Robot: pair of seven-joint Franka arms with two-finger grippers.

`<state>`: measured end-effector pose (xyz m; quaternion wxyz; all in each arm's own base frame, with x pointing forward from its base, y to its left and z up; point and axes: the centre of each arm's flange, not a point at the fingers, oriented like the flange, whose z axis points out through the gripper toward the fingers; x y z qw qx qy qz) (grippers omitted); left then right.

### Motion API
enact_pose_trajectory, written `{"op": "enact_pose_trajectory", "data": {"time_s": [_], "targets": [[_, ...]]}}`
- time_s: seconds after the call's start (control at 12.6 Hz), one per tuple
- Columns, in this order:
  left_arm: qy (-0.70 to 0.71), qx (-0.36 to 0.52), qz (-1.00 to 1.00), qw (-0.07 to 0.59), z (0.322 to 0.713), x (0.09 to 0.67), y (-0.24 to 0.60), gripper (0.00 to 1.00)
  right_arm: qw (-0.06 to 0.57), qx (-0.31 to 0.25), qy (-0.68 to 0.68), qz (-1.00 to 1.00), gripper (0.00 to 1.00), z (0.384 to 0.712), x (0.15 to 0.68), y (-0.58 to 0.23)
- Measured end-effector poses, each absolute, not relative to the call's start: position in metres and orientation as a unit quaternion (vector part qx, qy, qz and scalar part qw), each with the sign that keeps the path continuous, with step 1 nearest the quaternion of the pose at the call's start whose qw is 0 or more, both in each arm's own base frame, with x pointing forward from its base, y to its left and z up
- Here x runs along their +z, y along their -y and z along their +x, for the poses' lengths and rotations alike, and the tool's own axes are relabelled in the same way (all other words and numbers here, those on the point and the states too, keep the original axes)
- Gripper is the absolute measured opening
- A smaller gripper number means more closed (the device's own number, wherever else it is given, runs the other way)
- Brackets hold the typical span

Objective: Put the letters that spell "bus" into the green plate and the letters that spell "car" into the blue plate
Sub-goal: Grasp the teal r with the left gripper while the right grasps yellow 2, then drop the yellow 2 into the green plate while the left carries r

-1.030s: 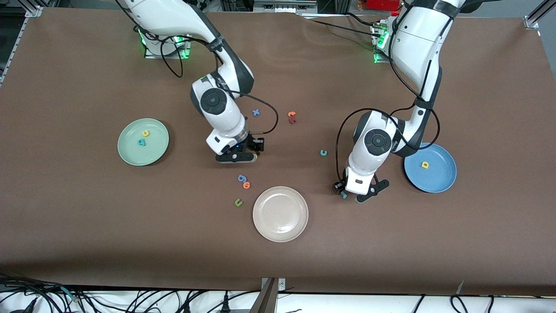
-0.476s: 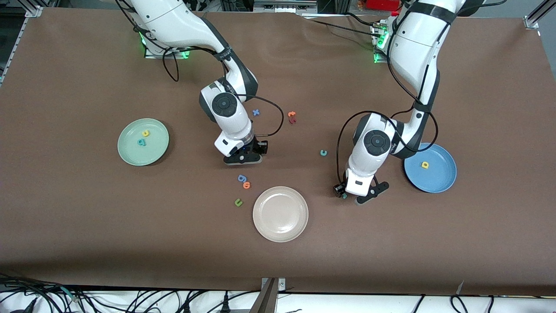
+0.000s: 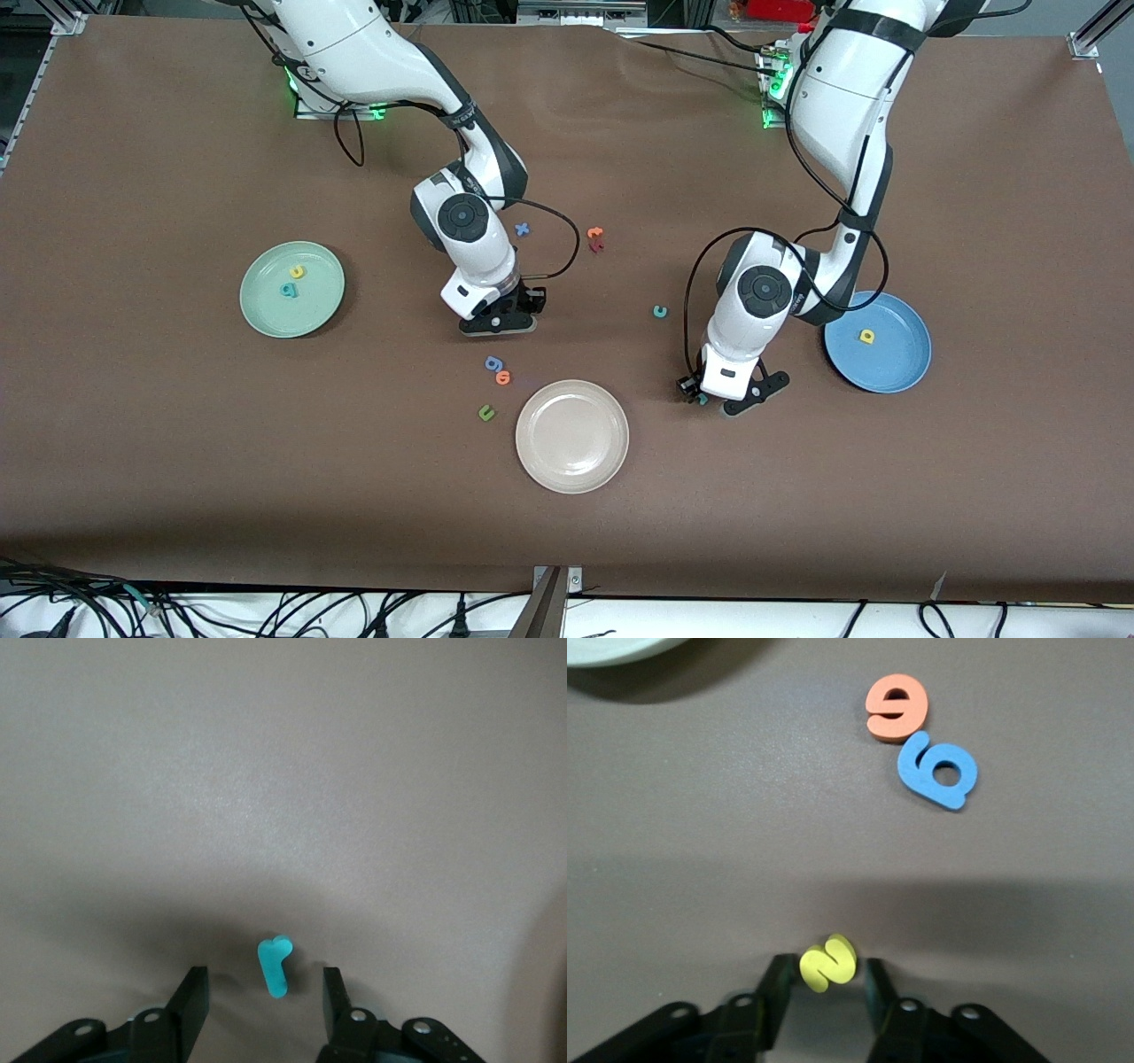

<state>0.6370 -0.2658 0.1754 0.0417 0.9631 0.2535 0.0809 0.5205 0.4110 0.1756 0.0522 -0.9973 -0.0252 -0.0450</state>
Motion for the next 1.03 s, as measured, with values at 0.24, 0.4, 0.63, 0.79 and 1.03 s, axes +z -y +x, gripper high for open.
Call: {"op": "enact_pose_trajectory", "data": {"time_s": [0.24,0.4,0.63,0.79,1.03], "targets": [[-0.219,0.096,0.971,0.021,0.636,0.173,0.267,0.48,0.053,-0.047,0.029,-0.997,0.28,0.520,0.180,-0.413],[-0.218,0.096,0.971,0.021,0.636,0.173,0.267,0.39,0.054,-0.049,0.029,-0.997,0.28,0.521,0.181,-0.413],[-0.218,0.096,0.971,0.021,0.636,0.172,0.267,0.27,0.019,-0.032,0.037,-0.999,0.28,0.538,0.214,-0.388],[-0.218,0.096,0.971,0.021,0.636,0.172,0.267,0.21,-0.025,0.005,0.055,-0.998,0.28,0.556,0.259,-0.341],[-0.217,0.097,0.971,0.021,0.637,0.173,0.267,0.17,-0.069,0.064,0.071,-0.993,0.28,0.583,0.314,-0.233]]}}
